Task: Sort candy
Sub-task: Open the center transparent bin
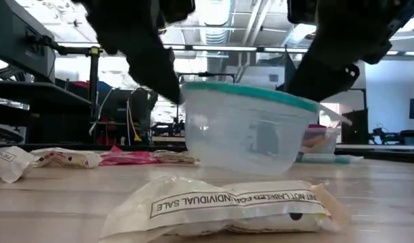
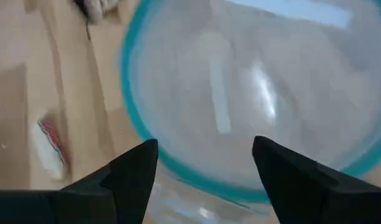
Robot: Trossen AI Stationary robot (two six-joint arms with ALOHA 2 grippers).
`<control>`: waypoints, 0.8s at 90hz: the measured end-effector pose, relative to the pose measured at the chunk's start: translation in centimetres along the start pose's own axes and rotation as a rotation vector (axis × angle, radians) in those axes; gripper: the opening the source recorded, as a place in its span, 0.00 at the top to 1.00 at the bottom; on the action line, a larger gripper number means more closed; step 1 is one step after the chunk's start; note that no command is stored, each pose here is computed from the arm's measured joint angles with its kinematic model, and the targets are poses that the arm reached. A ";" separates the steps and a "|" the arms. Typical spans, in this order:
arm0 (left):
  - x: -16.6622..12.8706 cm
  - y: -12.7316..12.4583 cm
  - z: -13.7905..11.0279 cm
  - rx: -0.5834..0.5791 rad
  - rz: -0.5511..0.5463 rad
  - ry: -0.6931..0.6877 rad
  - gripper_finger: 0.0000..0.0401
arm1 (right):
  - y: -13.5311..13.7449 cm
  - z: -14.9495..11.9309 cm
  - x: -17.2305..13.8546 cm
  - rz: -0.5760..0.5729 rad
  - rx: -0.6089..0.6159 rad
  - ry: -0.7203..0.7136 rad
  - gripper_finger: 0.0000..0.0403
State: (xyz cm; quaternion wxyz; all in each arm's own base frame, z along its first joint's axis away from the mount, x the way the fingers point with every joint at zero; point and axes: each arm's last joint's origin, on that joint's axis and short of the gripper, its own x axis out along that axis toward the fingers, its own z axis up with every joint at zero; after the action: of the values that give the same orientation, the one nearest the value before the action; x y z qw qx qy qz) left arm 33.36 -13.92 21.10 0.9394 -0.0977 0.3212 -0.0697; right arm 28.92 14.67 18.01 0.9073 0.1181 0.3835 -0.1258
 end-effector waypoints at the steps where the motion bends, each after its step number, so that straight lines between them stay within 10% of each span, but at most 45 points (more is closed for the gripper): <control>1: 0.0 -0.1 0.1 -0.004 -0.004 -0.009 0.45 | -0.1 0.1 0.0 -0.002 -0.006 -0.001 0.37; 43: -0.5 -1.9 -0.9 -0.079 -0.017 0.062 0.45 | -1.0 2.1 -2.1 0.037 -0.025 -0.063 0.37; 72: -2.0 -2.5 3.7 0.152 0.025 -0.029 0.45 | 5.5 -3.9 -3.5 0.160 0.010 -0.247 0.37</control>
State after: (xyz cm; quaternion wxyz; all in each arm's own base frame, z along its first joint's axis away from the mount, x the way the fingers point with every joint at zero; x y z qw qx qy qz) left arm 33.88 -15.48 25.77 0.9494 -0.0232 0.3025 -0.0808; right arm 25.71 21.57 18.60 0.9541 0.1364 0.2576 -0.0686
